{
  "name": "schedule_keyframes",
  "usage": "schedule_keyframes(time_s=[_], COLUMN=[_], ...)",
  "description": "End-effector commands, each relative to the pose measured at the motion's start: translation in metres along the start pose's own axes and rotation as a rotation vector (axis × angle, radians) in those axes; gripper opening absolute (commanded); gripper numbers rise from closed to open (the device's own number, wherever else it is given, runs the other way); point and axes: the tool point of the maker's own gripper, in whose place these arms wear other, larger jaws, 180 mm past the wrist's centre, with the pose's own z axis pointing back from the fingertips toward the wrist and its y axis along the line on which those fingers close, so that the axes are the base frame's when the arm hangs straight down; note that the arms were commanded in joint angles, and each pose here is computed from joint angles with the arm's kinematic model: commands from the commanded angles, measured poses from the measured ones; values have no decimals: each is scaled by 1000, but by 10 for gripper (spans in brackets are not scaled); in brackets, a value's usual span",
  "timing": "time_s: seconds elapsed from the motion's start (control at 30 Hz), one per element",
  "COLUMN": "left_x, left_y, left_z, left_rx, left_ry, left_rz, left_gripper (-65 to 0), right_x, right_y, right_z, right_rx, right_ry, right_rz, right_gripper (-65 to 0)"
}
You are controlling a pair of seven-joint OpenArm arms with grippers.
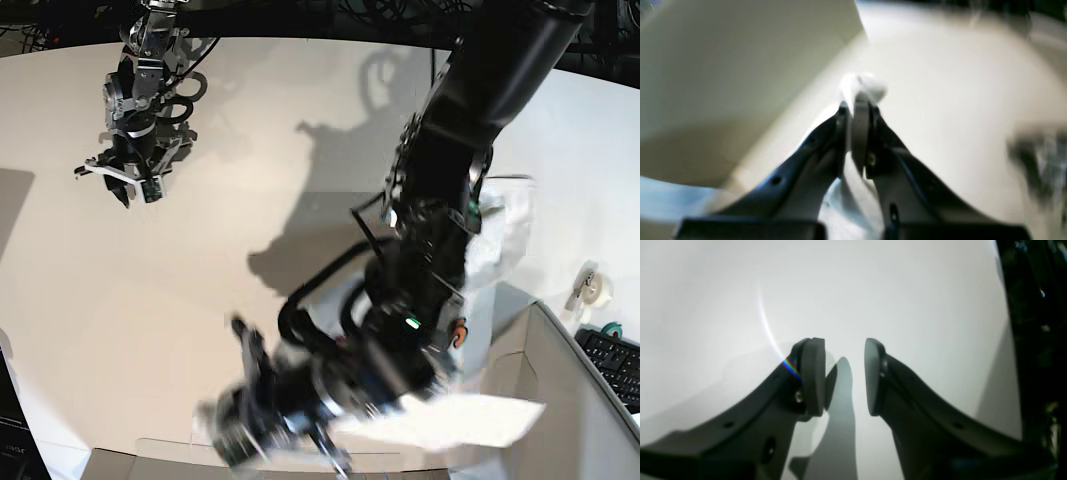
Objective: Layout the t-shirt on the table in an organized manner, then fold the t-shirt properly
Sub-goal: 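Lay the shirt flat and grasp its hem with both grippers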
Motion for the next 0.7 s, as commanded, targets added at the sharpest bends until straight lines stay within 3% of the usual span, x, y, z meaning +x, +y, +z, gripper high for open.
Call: schedule_keyframes(time_s=[0.0, 0.1, 0.17, 0.3, 0.37, 0.57, 0.67], left_x=[27, 10, -3, -25, -31, -34, -20], left_y=[-30, -88, -117, -149, -157, -159, -142], left_z=[-6, -29, -41, -49, -49, -47, -34], left_rx=[-79, -220, -292, -362, -376, -377, -326], left_ry=[-123, -170, -173, -150, -150, -138, -195], left_rz=[-21, 28, 64, 137, 170, 169, 165], left_gripper=[-650, -650, -615, -414, -348, -344, -346], right_x=[-38, -58, -65, -70, -70, -68, -69], right_y=[2, -9, -14, -15, -15, -16, -46], right_z=[4, 9, 12, 13, 13, 14, 20], right_rx=[26, 0, -12, -13, -12, -16, -91], right_ry=[148, 189, 204, 216, 219, 212, 211], right_rz=[37, 24, 19, 18, 18, 19, 7], right_gripper=[-446, -446, -446, -446, -446, -446, -446])
